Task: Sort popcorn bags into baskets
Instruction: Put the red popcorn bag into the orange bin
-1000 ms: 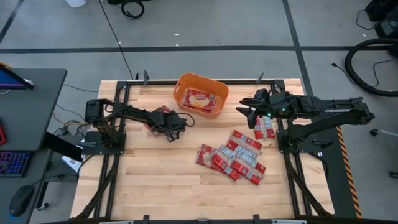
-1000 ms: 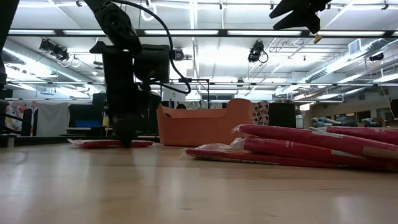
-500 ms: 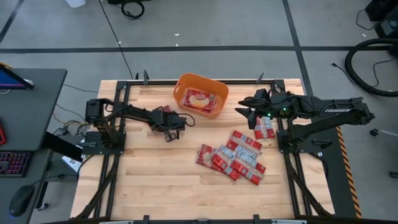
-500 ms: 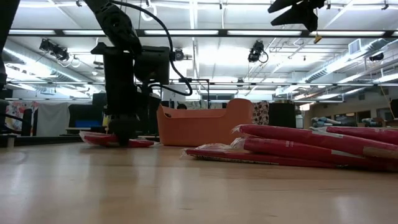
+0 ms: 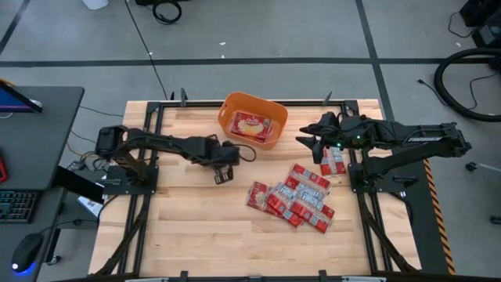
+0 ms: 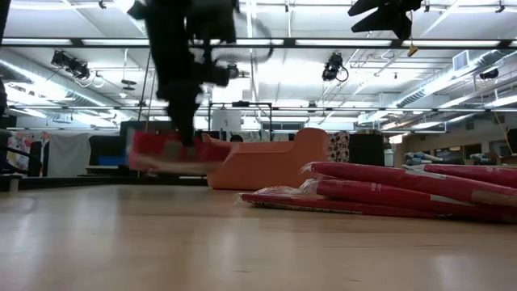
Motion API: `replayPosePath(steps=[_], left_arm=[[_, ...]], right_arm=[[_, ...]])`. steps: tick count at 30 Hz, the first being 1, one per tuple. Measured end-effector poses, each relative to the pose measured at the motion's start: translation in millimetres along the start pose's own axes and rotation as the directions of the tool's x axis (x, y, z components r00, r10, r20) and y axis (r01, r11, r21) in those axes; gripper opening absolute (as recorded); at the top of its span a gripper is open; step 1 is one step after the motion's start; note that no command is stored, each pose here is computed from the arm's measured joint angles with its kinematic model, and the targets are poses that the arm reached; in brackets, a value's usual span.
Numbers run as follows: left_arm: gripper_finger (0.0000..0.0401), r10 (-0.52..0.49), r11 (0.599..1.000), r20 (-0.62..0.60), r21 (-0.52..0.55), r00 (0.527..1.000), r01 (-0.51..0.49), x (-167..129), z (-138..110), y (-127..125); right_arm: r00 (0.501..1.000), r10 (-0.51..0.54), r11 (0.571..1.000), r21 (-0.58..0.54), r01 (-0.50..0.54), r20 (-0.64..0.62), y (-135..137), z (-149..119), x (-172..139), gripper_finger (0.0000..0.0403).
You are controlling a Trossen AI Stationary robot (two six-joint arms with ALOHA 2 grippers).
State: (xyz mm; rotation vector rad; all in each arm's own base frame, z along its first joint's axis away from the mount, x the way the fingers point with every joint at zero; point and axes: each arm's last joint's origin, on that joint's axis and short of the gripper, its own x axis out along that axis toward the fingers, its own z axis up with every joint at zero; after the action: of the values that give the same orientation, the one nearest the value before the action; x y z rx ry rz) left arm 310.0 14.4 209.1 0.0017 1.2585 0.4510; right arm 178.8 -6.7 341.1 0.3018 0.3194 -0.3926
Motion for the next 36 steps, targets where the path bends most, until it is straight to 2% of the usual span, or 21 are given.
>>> replayPosePath(steps=[5, 8, 13, 18, 21, 23, 29, 33, 36], left_arm=[[0.0001, -0.037, 0.999, 0.088, 0.03, 0.995, 0.035, -32, 20, -7], [0.0001, -0.033, 0.997, 0.17, 0.071, 0.985, 0.021, -51, 35, -7], [0.0001, 0.052, 0.987, 0.303, 0.129, 0.952, -0.095, -77, 60, 11], [0.0001, 0.113, 0.96, 0.424, 0.186, 0.899, -0.209, -75, 82, 41], [0.0001, 0.149, 0.94, 0.466, 0.206, 0.872, -0.271, -63, 95, 56], [0.0002, 0.166, 0.932, 0.459, 0.217, 0.873, -0.291, -50, 101, 65], [0.0005, 0.163, 0.921, 0.366, 0.277, 0.916, -0.275, 4, 110, 79], [0.0006, 0.161, 0.855, 0.287, 0.438, 0.944, -0.279, 43, 111, 80], [0.0017, 0.123, 0.811, 0.234, 0.536, 0.964, -0.234, 70, 109, 79]], right_arm=[[1.0, 0.0, 1.0, -0.018, 0.0, 0.001, 0, 0, 0, 0.019], [1.0, 0.0, 1.0, -0.021, 0.0, 0.0, 0, 0, 0, 0.019], [1.0, 0.001, 0.999, -0.035, -0.001, 0.004, 0, 0, 0, 0.019], [1.0, 0.003, 0.999, -0.033, -0.003, 0.008, 0, 1, 0, 0.019], [1.0, 0.003, 1.0, -0.031, -0.003, 0.008, 0, 1, 0, 0.019], [1.0, 0.003, 1.0, -0.014, -0.003, 0.008, 0, 1, 0, 0.019], [1.0, 0.003, 0.999, 0.049, -0.003, 0.003, 0, 0, 0, 0.019], [1.0, 0.004, 0.996, 0.085, -0.003, -0.004, 0, 0, 0, 0.019], [1.0, 0.006, 0.995, 0.101, -0.005, -0.005, 0, 0, 0, 0.019]])
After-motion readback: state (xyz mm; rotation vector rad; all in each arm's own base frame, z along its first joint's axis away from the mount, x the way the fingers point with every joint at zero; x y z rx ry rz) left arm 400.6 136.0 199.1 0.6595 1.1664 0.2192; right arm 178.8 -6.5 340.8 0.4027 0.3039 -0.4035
